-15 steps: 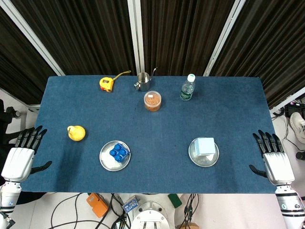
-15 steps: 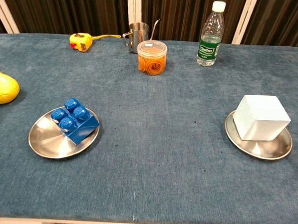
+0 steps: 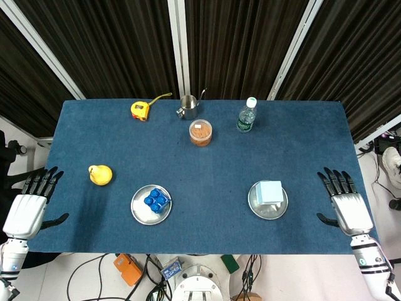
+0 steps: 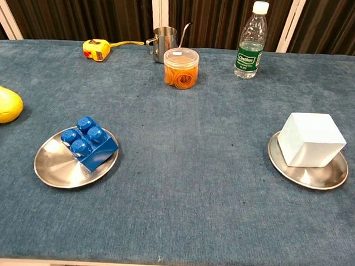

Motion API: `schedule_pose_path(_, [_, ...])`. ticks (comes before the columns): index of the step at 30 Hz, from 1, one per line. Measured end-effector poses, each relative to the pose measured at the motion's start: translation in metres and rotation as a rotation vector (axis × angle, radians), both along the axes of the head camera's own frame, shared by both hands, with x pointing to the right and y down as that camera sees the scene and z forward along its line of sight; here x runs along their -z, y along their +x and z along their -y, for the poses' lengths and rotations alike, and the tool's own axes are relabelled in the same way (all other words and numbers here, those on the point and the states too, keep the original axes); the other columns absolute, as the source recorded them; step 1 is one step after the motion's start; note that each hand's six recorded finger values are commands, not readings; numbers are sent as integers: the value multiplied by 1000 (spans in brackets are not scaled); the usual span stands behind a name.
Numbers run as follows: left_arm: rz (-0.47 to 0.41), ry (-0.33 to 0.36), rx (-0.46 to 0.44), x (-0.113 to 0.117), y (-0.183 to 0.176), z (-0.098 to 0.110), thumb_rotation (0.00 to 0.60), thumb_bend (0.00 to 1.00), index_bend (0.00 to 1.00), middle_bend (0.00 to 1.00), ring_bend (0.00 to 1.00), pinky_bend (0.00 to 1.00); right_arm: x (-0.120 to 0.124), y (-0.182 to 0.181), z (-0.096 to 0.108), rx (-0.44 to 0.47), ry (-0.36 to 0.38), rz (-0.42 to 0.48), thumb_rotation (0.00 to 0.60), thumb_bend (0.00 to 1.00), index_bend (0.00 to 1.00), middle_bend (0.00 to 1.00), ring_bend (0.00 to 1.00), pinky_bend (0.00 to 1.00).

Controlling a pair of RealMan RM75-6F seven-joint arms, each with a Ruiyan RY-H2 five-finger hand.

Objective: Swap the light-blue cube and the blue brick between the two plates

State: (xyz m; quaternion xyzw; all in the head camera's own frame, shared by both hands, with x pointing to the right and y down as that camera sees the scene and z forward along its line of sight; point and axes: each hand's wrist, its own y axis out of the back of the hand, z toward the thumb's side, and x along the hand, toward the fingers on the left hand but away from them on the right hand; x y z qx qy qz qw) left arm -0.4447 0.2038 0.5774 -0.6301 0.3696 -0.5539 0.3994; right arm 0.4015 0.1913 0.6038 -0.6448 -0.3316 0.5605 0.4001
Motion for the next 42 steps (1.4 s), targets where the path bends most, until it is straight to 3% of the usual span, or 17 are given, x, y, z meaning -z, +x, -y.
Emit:
schedule_pose_path(7, [9, -2, 4, -1, -1, 1, 600, 67, 19, 0, 0, 14, -36, -44, 31, 122, -118, 5, 600, 262, 0, 0, 0, 0])
schedule_pose_path(14, [14, 4, 10, 1, -2, 0, 600, 66, 19, 0, 0, 14, -68, -80, 44, 199, -233, -1, 600, 262, 0, 0, 0, 0])
schedule_pose_path(16, [14, 3, 11, 1, -2, 0, 600, 66, 19, 0, 0, 14, -73, -83, 45, 200, -242, 0, 600, 262, 67, 61, 11, 5])
schedule_pose_path(17, [14, 3, 11, 1, -2, 0, 600, 66, 20, 0, 0, 14, -75, -84, 45, 200, -243, 2, 600, 262, 166, 137, 59, 43])
schedule_pose_path(19, [14, 3, 11, 1, -2, 0, 600, 66, 19, 0, 0, 14, -78, -85, 46, 194, -243, 12, 600, 262, 419, 321, 253, 228])
schedule_pose_path(21, [14, 2, 11, 1, -2, -1, 600, 67, 19, 0, 0, 14, -80, -86, 46, 190, -248, 19, 600, 278, 557, 427, 393, 374])
schedule_pose_path(23, [14, 0, 10, 1, -2, -1, 600, 66, 20, 0, 0, 14, -83, -88, 47, 196, -250, 22, 600, 305, 642, 500, 473, 445])
schedule_pose_path(30, [11, 4, 12, 2, -2, -1, 600, 66, 19, 0, 0, 14, -85, -95, 47, 212, -231, 36, 600, 350, 702, 548, 523, 483])
schedule_pose_path(35, [7, 9, 15, 4, -3, -1, 600, 66, 19, 0, 0, 14, -72, -104, 54, 224, -160, 60, 600, 349, 702, 549, 524, 482])
schedule_pose_path(42, [3, -3, 1, 2, -1, -3, 600, 66, 19, 0, 0, 14, -54, -148, 73, 287, -92, 95, 600, 349, 685, 549, 523, 478])
